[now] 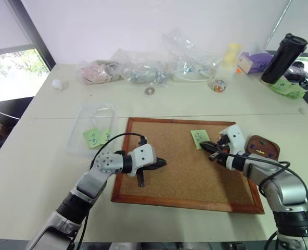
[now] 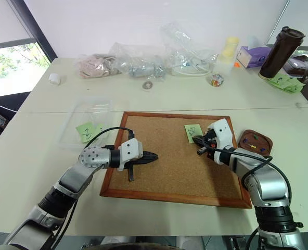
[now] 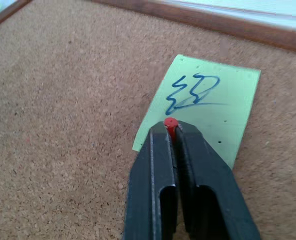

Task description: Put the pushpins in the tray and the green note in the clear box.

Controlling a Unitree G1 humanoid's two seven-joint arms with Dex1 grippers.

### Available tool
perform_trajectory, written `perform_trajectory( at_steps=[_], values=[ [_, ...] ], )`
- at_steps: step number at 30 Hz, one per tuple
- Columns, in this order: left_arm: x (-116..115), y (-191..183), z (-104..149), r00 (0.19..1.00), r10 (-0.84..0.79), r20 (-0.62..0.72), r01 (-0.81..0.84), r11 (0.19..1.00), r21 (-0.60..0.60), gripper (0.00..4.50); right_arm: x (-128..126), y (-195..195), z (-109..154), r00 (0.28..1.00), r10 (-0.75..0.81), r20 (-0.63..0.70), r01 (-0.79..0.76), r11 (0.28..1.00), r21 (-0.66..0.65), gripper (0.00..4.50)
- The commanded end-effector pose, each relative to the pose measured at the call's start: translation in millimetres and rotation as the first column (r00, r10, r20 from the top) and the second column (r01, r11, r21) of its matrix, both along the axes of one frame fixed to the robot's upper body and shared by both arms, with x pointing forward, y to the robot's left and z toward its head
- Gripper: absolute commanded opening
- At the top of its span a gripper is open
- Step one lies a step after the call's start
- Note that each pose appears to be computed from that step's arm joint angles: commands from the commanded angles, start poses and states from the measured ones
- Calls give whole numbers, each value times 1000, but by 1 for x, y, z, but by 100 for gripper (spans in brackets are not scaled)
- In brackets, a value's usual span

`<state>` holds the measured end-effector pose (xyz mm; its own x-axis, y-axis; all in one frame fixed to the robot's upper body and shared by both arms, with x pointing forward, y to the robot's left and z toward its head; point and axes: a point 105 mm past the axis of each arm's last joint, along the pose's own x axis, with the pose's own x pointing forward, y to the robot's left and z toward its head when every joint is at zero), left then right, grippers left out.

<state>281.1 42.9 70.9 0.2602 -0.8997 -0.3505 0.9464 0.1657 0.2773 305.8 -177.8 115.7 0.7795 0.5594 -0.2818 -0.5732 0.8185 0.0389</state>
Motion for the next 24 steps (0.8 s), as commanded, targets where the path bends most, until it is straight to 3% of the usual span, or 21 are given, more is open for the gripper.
perform_trajectory(
  at_steps=[1, 11, 19, 22, 24],
  values=[
    [-7, 9, -34, 993, 31, -116, -20, 995, 93, 0, -5, 14, 39, 989, 73, 125, -75, 997, 9, 3],
    [0, 15, -26, 991, 62, -117, -55, 996, 65, 0, -25, 21, 57, 978, 150, 142, -147, 989, -31, 3],
    [17, 36, 36, 966, 112, -233, -152, 976, -159, 0, -35, 27, 58, 965, 228, 128, -217, 972, -96, 3],
    [31, 33, 69, 968, 108, -227, -165, 954, -249, 96, -41, 30, 59, 954, 273, 125, -256, 957, -135, 0],
    [34, 30, 77, 970, 101, -220, -159, 952, -263, 192, -42, 31, 59, 951, 284, 123, -266, 954, -141, 0]
  ],
)
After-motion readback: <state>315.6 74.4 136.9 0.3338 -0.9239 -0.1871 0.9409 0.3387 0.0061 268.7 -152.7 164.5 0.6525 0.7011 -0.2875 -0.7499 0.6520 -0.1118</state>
